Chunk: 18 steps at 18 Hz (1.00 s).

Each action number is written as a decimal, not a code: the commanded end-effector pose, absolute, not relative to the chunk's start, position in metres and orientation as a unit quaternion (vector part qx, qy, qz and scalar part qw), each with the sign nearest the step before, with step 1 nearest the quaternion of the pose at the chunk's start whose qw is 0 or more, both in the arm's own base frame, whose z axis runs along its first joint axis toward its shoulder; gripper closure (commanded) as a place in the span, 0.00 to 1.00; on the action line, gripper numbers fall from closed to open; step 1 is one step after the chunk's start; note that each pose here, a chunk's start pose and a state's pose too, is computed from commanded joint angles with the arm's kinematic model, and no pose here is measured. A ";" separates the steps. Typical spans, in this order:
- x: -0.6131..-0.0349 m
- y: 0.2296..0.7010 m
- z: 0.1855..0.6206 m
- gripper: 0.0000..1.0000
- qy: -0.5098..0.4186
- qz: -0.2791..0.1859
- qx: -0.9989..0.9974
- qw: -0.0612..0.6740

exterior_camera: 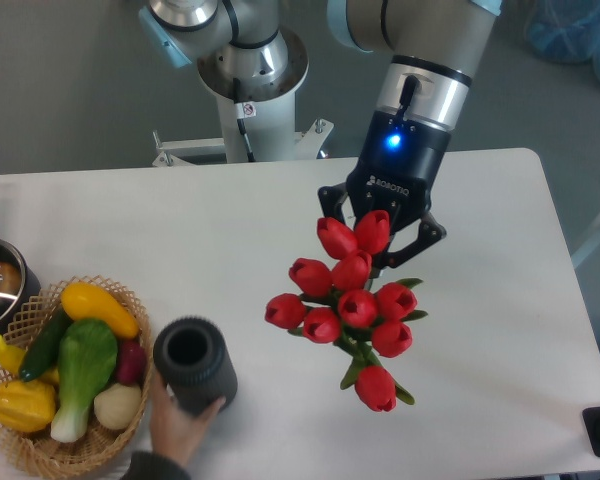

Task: Pick up the flowers from the vase
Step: 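Carry the held tulips away from the vase and hold them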

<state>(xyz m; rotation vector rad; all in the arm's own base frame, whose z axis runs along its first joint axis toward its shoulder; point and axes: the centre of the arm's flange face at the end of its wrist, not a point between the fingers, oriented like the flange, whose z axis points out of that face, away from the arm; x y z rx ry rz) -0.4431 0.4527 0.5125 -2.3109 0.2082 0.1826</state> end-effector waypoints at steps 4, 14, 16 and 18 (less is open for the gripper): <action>-0.451 0.444 0.498 1.00 0.087 0.091 -0.936 0.330; -0.442 0.446 0.449 1.00 0.144 0.096 -0.976 0.133; -0.442 0.445 0.440 1.00 0.148 0.086 -0.979 0.111; -0.442 0.442 0.431 1.00 0.164 0.085 -0.979 0.090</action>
